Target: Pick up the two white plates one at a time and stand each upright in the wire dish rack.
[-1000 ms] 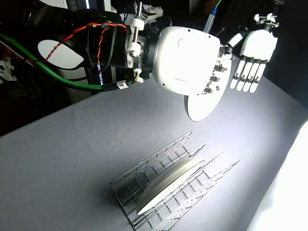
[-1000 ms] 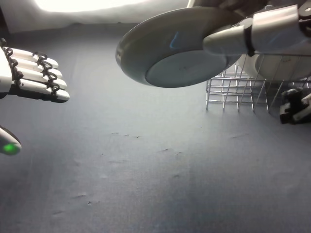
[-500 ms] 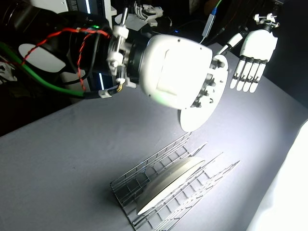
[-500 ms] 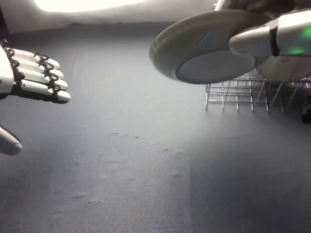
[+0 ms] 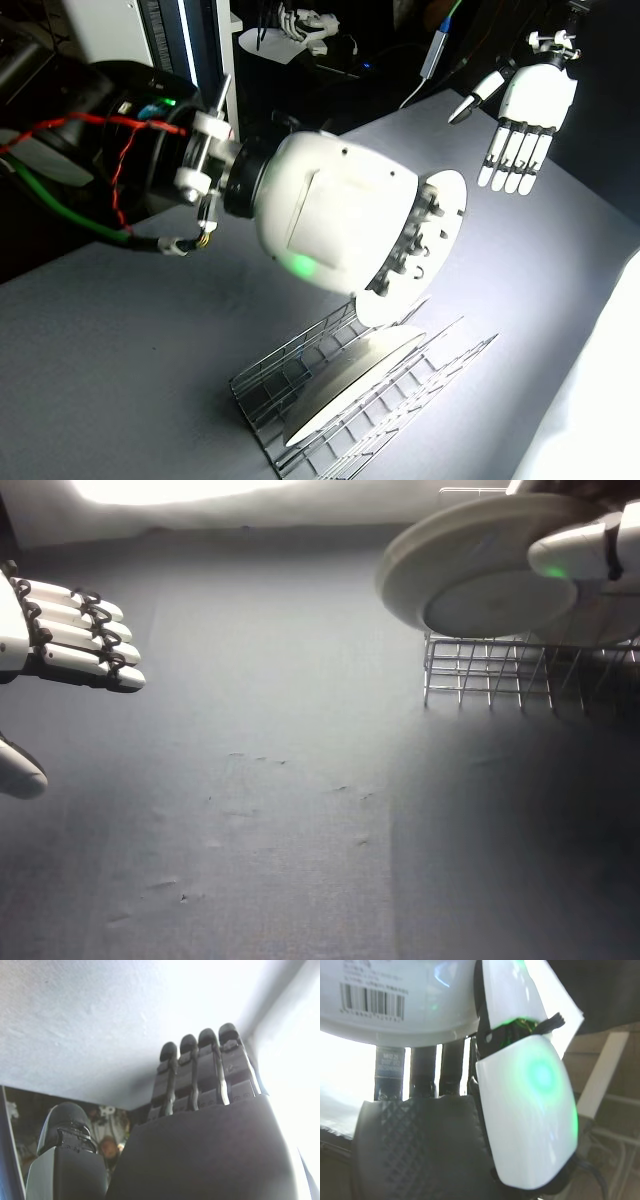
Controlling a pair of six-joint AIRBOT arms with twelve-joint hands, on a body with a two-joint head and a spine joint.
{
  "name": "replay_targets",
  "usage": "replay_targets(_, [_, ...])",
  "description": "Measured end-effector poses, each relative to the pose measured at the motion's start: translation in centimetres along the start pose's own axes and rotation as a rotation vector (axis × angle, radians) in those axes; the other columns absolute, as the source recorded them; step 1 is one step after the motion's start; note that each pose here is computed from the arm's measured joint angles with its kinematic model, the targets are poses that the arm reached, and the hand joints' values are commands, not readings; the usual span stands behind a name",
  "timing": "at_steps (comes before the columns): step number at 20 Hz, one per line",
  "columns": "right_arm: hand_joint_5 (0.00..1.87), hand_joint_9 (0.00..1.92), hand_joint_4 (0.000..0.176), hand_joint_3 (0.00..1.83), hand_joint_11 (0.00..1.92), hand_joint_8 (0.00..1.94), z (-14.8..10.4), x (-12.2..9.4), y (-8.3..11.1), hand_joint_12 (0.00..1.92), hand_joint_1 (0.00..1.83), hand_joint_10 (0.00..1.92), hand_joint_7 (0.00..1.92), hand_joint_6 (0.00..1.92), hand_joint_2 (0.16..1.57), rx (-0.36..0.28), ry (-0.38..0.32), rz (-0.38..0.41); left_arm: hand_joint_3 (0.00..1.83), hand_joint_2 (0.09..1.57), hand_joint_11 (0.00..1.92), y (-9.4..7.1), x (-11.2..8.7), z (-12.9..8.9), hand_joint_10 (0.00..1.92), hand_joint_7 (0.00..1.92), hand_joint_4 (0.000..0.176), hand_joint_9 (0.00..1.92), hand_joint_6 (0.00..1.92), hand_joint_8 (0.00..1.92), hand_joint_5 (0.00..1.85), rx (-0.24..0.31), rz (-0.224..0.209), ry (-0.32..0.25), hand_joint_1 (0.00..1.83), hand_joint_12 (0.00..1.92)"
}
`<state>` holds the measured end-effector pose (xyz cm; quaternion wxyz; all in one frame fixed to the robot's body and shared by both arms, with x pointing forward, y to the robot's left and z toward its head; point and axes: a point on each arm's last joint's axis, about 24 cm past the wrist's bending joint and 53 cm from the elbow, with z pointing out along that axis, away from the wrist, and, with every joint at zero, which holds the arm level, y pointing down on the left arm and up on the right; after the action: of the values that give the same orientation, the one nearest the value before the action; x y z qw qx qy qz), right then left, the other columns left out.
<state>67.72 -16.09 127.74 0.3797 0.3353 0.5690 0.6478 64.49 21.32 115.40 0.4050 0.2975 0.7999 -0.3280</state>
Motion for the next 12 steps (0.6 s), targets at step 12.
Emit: replay_targets(12, [0.92,1.08,0.000,0.00,0.89,0.86,-0.8,-3.0,-3.2,0.96,1.39,0.98,1.02,0.97,1.08,0.057,-0.031,-0.149,0.00,1.07,0.01,-0.3,0.5,0.5,0.00,0.11,0.000,0.06,0.00,0.00,0.14,0.013,-0.001,0.015,0.00,0.01])
